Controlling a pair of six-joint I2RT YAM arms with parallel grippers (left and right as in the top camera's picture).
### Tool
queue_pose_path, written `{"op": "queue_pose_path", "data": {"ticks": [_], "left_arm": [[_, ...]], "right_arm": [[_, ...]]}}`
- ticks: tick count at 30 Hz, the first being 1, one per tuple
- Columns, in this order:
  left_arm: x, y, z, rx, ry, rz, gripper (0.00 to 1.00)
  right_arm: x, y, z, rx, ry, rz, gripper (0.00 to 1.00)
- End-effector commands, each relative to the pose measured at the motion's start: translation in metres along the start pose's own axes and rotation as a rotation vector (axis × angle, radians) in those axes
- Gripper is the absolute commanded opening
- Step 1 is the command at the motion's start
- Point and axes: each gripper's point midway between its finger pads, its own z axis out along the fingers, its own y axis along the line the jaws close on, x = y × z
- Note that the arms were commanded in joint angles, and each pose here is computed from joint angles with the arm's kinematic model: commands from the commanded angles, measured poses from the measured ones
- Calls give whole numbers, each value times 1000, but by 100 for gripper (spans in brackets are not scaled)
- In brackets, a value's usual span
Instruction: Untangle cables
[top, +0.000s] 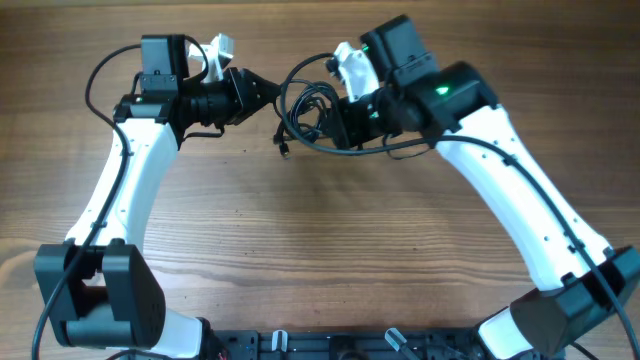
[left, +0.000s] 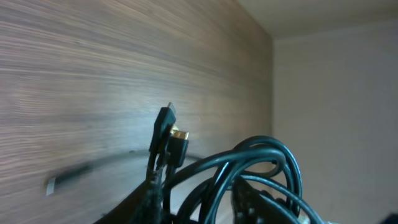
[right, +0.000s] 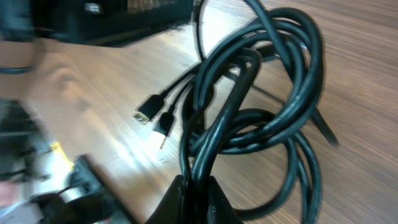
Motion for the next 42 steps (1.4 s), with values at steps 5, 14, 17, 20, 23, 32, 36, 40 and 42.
{"op": "queue_pose_path", "data": {"ticks": [5,14,17,20,23,32,36,40,42], "left_arm": [[29,-44,27,126,105,79,64],[46,-60,39,156,148,156,69],[54,-58,38,166,172,249,68],[63,-43,38,110,199,325,66],[70,-25,37,33,223,380,66],[85,18,44,-24,329,440,66],[107,13,49,123,417,424,70],[121,8,48,204,466,386,67],[121,-10,45,306,459,360,64]], "right_arm": [[23,33,-26,-312,42,-348,4],[26,20,-17,-258,76,-320,4],[27,14,-7,-261,101,-303,4],[28,16,-5,-281,108,-296,4],[32,19,-7,-301,120,-284,4],[36,36,-13,-408,122,-276,4],[35,36,-13,-407,118,-275,4],[16,21,-5,-298,83,-127,4],[-1,-52,4,139,14,232,4]]}}
